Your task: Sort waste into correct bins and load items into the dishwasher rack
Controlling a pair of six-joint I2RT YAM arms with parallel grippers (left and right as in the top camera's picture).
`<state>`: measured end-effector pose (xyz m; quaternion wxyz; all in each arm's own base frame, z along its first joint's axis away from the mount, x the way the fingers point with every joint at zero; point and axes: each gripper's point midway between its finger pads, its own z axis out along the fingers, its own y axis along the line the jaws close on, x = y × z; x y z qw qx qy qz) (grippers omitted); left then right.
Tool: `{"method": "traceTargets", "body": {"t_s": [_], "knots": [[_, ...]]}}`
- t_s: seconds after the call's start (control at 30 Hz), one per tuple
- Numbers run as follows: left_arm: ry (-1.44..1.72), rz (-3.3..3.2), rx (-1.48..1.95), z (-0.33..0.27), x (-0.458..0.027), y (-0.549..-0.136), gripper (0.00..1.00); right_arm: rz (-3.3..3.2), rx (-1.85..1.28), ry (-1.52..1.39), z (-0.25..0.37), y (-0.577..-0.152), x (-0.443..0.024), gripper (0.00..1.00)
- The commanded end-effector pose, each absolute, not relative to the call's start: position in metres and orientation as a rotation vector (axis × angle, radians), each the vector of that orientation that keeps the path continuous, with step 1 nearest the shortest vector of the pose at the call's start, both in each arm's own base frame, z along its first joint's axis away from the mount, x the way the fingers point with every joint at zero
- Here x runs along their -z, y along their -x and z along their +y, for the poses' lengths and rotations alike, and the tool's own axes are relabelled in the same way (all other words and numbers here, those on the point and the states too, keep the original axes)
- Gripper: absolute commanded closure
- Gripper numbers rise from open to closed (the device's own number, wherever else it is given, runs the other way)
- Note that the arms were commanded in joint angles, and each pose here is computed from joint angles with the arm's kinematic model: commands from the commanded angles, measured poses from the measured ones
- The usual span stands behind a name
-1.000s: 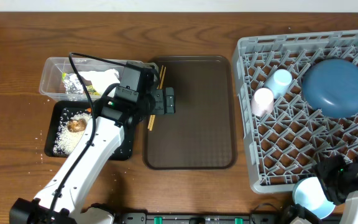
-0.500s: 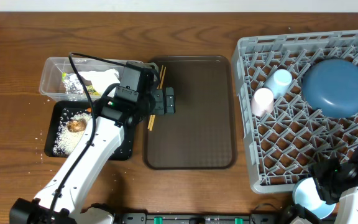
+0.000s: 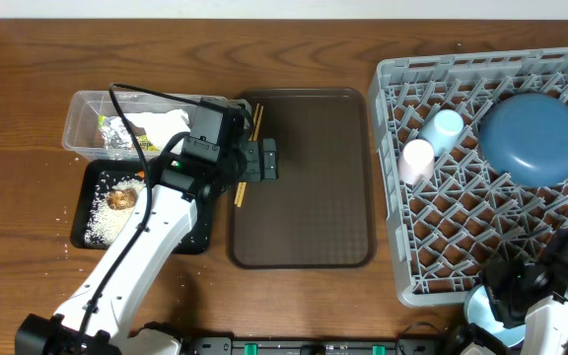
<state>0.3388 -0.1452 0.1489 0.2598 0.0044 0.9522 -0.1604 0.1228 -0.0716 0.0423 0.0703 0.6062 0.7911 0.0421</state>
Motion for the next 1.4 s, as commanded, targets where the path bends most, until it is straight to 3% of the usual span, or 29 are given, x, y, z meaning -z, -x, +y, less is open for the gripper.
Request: {"method": "traceTargets", "body": {"t_s": [0.0, 0.07, 0.2, 0.37, 0.47, 0.73, 1.37], "knots": [[-0.017, 2.559, 0.420, -0.144, -0.156, -0.346, 0.02, 2.380, -0.083, -1.835, -0.073, -0.118, -0.033, 0.61], [-0.017, 2.559, 0.420, -0.144, -0.156, -0.346, 0.02, 2.374, -0.084, -1.829, -0.074, -0.119, -0.029, 0.66], [-0.017, 2.559, 0.420, -0.144, -0.156, -0.346, 0.02, 2.365, -0.090, -1.822, -0.074, -0.122, -0.027, 0.86], [-0.017, 2.559, 0.420, -0.144, -0.156, -0.346, 0.02, 2.362, -0.091, -1.818, -0.075, -0.122, -0.028, 0.89], [-0.017, 2.559, 0.420, -0.144, -0.156, -0.346, 0.02, 2.360, -0.091, -1.817, -0.075, -0.123, -0.028, 0.99], [-0.017, 2.559, 0.420, -0.144, -0.156, -0.346, 0.02, 2.367, -0.141, -1.797, -0.071, -0.127, -0.029, 0.99], [-0.017, 2.559, 0.420, -0.144, -0.156, -0.346, 0.02, 2.465, -0.625, -1.274, -0.022, -0.166, -0.058, 0.99]]}}
